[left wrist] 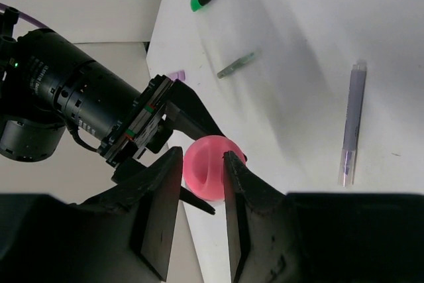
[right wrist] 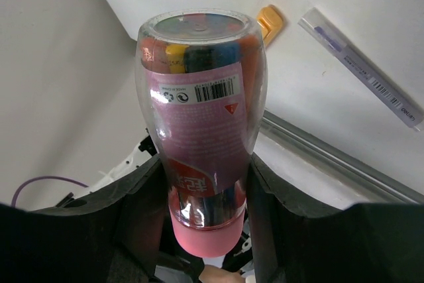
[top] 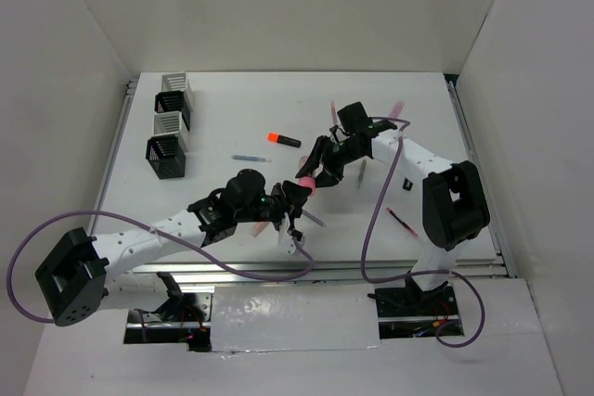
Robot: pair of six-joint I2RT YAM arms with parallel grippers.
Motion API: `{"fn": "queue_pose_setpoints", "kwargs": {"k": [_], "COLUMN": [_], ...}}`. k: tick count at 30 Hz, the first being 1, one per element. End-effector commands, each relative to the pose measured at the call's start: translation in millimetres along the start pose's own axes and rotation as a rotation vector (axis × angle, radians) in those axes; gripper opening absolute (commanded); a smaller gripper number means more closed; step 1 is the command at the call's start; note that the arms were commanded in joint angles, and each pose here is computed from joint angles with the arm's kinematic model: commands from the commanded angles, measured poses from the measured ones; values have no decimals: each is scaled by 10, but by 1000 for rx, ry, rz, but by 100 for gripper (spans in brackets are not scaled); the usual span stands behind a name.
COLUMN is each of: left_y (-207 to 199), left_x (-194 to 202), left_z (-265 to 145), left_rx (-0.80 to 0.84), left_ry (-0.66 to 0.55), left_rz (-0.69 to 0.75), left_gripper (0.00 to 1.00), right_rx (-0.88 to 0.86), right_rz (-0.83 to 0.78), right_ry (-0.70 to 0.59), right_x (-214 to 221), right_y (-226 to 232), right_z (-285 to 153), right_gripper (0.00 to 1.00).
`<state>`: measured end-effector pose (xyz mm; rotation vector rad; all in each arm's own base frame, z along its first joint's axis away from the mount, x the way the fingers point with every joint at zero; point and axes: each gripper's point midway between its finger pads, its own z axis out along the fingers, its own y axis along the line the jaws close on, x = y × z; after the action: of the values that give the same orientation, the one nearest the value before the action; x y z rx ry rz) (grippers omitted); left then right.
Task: Sort the stationery into containers
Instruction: Place the stationery in the storage box.
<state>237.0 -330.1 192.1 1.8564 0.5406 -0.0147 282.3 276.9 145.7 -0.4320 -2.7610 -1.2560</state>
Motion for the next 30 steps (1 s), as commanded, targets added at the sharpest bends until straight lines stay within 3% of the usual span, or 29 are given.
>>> {"fn": "queue_pose_setpoints", "kwargs": {"k": [1, 19, 20, 22, 23, 24, 27, 28, 30], "left_y": [231, 77, 68, 77, 70, 76, 89, 103, 130], "left_x": [-82, 199, 201, 210, 216, 212, 166, 139, 94], "left_z": [17, 8, 10, 11, 9, 5, 1, 6, -15], "left_rx": [-43, 21, 27, 24, 20, 15, -5, -8, -12], "left_ry": [-26, 67, 67, 71, 74, 75, 73, 71, 65], "left_rz": [30, 0, -1, 2, 2, 5, 5, 2, -2], "left_gripper": [43, 30, 28, 15, 5, 1, 0, 0, 0], "right_rx": [-60, -56, -57, -58, -60, -65, -80, -89, -102], "right_rz": [-32, -56, -56, -59, -61, -64, -70, -71, -79], "right_ry": [20, 33, 34, 40, 41, 43, 55, 65, 65], "right_x": [91, 181, 187, 213, 220, 223, 230, 248, 252], "right_y": [164, 197, 202, 197, 199, 201, 212, 211, 234], "right_z": [-69, -42, -43, -32, -29, -26, -13, -8, -16], "right_gripper": [0, 0, 0, 0, 0, 0, 14, 28, 43]}}
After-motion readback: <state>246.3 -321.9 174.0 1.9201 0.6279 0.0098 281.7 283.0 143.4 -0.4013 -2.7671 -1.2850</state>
